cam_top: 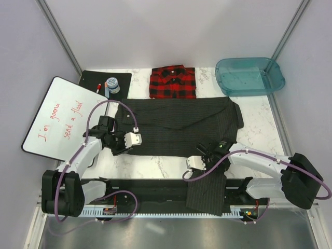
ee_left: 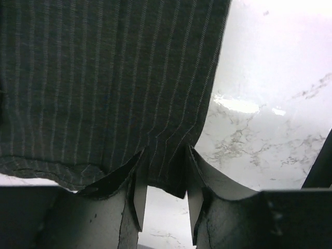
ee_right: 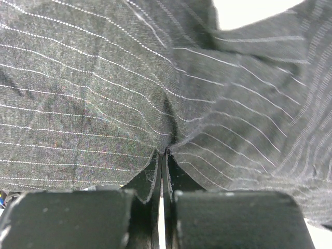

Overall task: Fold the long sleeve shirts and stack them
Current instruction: Fold the shirt

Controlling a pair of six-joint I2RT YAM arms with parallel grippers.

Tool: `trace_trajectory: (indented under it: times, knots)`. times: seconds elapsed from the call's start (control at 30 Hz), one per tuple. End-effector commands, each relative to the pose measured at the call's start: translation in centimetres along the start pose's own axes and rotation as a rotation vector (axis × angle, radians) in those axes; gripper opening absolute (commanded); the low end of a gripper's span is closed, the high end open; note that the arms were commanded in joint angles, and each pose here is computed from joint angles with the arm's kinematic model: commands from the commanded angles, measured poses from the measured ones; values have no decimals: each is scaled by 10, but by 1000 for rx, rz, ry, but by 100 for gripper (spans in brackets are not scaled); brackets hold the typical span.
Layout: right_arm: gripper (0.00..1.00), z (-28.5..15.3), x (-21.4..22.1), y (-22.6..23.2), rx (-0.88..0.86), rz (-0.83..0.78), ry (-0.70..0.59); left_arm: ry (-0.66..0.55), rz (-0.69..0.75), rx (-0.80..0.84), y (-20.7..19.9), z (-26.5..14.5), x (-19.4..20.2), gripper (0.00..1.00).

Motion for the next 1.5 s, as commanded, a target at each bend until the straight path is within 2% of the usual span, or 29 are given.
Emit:
trace_trajectory:
  times: [0.0, 0.2, 0.27, 0.4, 0.57, 0.6, 0.63, 0.7, 0.8, 0.97, 1.2, 1.47]
  knots:
    - [0, -19, -2, -10, 27, 39, -48, 100, 229, 26, -5, 9, 19, 42]
    - [0, -32, 2, -13, 34, 58, -53, 160, 293, 76, -27, 12, 35, 43]
    - [0, -36, 2, -12, 39, 59, -59, 160, 313, 92, -33, 10, 36, 45]
    - [0, -43, 2, -12, 51, 60, -64, 150, 303, 63, -34, 6, 33, 43]
    - [0, -52, 2, -11, 61, 63, -80, 123, 263, 57, -36, 7, 31, 30]
    - [0, -53, 2, -11, 67, 65, -83, 117, 246, 47, -35, 7, 30, 26]
    - [0, -57, 1, -12, 79, 66, -91, 103, 234, 35, -34, 6, 28, 15]
    - [0, -63, 2, -13, 99, 67, -94, 80, 202, -1, -29, 1, 21, 3]
    - [0, -80, 1, -22, 161, 68, -119, 40, 184, -57, -18, -9, 8, 2]
    - [0, -113, 6, -58, 206, 125, -158, 3, 145, -104, 7, -24, -10, 2]
    - [0, -151, 5, -120, 297, 115, -192, -26, 70, -160, 46, -34, -20, 2]
    - [0, -135, 12, -205, 281, 147, -157, -24, -13, -179, 94, -19, -24, 2]
Point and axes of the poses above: each gripper's point midway between its finger pads, its own z axis out along the fingers, its own y axis along the line the jaws close on, x = y × z, the point moved 8 cm from there along -z, back along the fingers, and after that the axes turned 2 degrees about z, right-handed, at the moved point
